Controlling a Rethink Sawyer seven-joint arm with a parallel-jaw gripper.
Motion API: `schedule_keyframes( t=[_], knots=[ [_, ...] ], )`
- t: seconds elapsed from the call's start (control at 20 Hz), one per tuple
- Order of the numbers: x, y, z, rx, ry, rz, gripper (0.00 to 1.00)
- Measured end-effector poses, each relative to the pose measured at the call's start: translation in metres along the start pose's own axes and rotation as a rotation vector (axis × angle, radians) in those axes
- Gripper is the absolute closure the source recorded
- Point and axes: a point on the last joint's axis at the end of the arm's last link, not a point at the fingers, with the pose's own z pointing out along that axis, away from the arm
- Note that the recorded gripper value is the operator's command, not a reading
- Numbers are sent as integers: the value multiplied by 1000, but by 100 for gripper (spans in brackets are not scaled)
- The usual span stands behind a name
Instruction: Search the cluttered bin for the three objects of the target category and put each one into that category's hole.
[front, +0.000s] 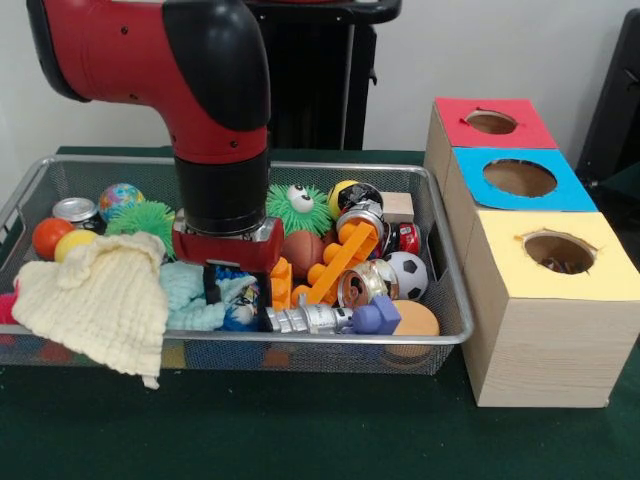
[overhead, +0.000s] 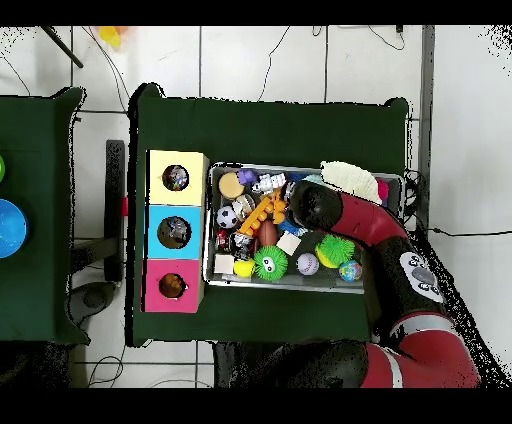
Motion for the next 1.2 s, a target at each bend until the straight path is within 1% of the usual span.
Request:
schedule_keyframes(
  t=[0.2, 0.35, 0.45, 0.5, 0.6, 0.75, 0.85, 0.95, 1.0, 1.1, 1.2],
  knots=[
    [0, -3, 7, 6, 2, 1, 0],
    [-1, -7, 7, 14, -1, -6, 0],
    [-1, -13, 7, 19, -4, -13, 0],
    [-1, -22, 7, 23, -8, -15, 0],
    [-2, -27, 6, 24, -10, -14, 0],
    [-4, -48, 2, 26, -14, -5, 0],
    [-6, -65, -4, 25, -8, 6, 0],
    [-6, -76, -8, 26, 0, 13, 0],
    [-7, -93, -15, 28, 16, 24, 0],
    [-7, -102, -19, 27, 29, 32, 0],
    [-4, -122, -27, 27, 62, 47, 0]
  ],
)
